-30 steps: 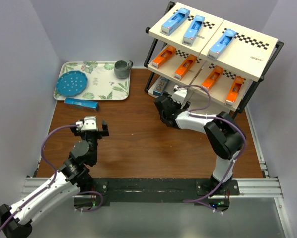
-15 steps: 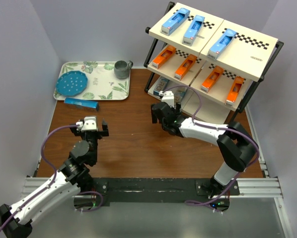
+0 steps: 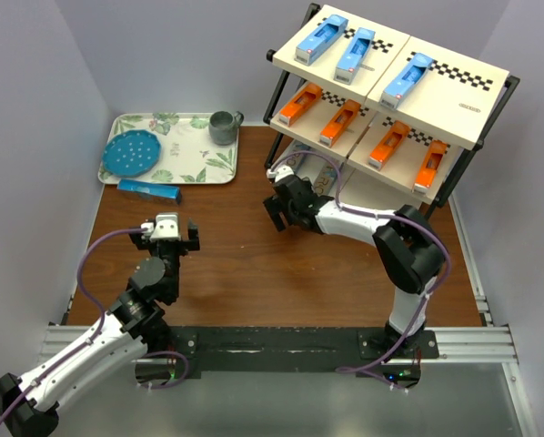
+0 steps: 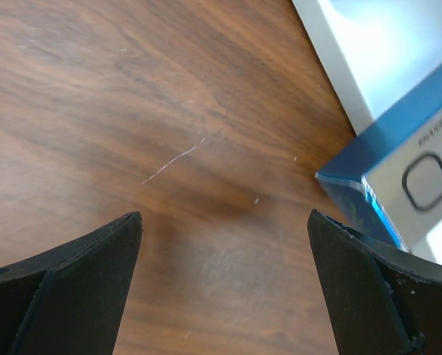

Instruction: Place and organize the toothpastes onto the shelf

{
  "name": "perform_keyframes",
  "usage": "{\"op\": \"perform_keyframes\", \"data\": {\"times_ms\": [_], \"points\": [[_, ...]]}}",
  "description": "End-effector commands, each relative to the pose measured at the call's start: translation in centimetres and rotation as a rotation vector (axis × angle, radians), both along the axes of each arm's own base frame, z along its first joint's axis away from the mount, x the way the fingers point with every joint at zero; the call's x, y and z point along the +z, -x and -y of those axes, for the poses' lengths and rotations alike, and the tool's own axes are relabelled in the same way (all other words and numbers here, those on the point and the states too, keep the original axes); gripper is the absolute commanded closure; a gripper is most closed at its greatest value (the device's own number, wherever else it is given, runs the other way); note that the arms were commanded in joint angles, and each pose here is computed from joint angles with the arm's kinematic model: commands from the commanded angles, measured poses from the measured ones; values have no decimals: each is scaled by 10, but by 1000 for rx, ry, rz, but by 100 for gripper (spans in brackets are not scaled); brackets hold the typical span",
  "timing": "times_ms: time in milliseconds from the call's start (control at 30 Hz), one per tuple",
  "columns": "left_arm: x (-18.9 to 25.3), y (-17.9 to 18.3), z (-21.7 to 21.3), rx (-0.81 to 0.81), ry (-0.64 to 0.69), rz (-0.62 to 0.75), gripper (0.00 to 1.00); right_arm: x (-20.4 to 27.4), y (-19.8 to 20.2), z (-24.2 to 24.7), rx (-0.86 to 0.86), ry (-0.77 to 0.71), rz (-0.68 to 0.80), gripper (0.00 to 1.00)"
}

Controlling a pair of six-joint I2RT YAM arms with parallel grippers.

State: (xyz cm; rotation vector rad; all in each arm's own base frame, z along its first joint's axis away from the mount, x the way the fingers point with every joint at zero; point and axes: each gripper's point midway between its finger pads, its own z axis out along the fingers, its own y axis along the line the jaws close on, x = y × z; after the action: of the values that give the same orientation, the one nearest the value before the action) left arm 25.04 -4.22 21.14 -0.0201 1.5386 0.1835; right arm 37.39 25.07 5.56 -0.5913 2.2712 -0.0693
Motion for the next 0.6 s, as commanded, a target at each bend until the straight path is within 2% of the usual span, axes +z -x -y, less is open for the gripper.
{"op": "perform_keyframes", "data": {"times_ms": [0, 333, 567], "points": [[8, 0, -5, 32, 21, 33, 0, 14, -26, -1, 27, -2, 31, 2], [8, 0, -8, 43, 17, 31, 0, 4, -57, 15, 1, 40, 35, 2], [8, 0, -8, 46, 22, 33, 0, 9, -68, 21, -22, 19, 47, 2]]}}
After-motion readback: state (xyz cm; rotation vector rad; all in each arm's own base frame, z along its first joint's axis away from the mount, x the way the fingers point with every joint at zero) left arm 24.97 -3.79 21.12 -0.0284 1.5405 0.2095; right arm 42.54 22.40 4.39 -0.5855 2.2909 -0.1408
